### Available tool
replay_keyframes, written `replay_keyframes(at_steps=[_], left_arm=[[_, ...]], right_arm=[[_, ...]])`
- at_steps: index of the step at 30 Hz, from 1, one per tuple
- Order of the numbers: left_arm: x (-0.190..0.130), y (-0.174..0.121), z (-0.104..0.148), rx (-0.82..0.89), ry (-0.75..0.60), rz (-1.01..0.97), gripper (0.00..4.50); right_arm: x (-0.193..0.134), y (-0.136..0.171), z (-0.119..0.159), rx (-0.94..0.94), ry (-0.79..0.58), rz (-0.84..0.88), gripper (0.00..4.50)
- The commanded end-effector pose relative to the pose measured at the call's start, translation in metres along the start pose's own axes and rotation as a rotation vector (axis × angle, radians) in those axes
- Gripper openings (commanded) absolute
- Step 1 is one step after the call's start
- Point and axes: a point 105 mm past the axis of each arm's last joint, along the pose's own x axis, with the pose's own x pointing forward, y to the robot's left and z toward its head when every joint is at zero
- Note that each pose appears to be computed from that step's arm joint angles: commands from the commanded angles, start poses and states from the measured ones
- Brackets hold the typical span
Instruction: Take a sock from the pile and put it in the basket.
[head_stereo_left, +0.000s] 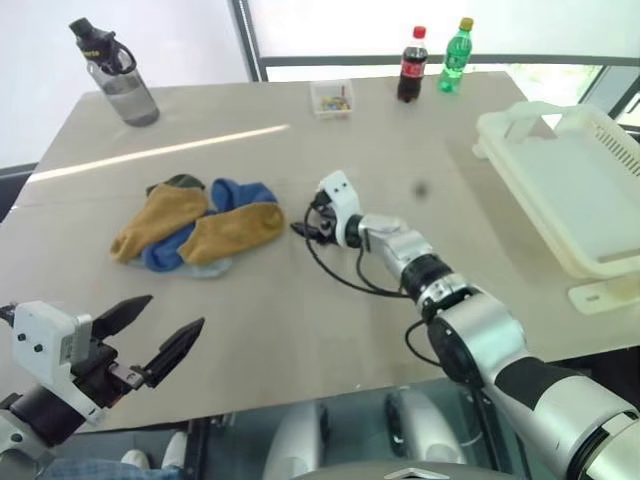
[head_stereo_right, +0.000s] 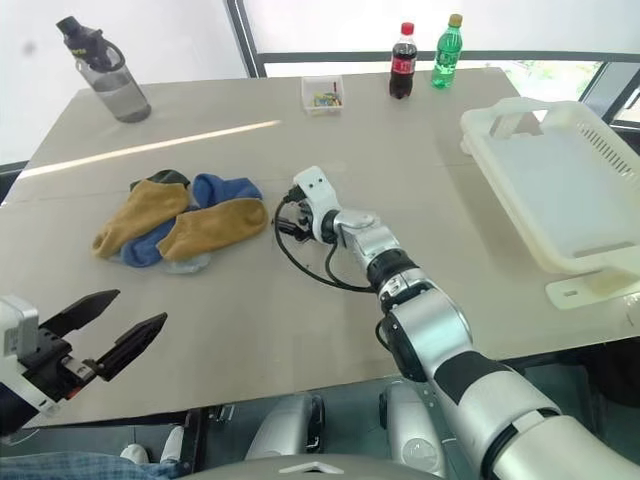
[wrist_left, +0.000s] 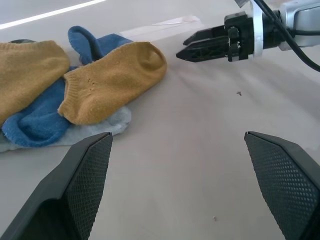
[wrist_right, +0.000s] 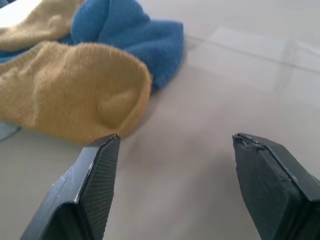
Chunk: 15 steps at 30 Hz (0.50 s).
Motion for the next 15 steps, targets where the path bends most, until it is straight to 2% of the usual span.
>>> replay_keyframes(at_steps=[1, 4, 7, 11, 15], left_arm=[[0.005, -0.004, 0.007, 0.022, -0.026, -0.032, 4.49], [0.014, -0.006, 0.007, 0.016, -0.033, -0.062, 4.49], [0.025, -0.006, 0.003, 0.008, -0.026, -0.094, 4.49], [0.042, -0.001, 0.001, -0.004, -0.019, -0.119, 4.49], [0.066, -0.004, 0.002, -0.029, -0.026, -0.151, 4.49]], right_arm=[[0.011, 0.053, 0.036, -0.033, -0.149, 0.257, 3.68], [-0.023, 0.048, 0.045, -0.128, -0.222, 0.435, 3.68], [-0.074, 0.035, 0.044, -0.232, -0.227, 0.5, 3.68], [-0.137, 0.019, 0.048, -0.284, -0.19, 0.426, 3.68], [-0.186, 0.003, 0.046, -0.303, -0.119, 0.316, 3.68]])
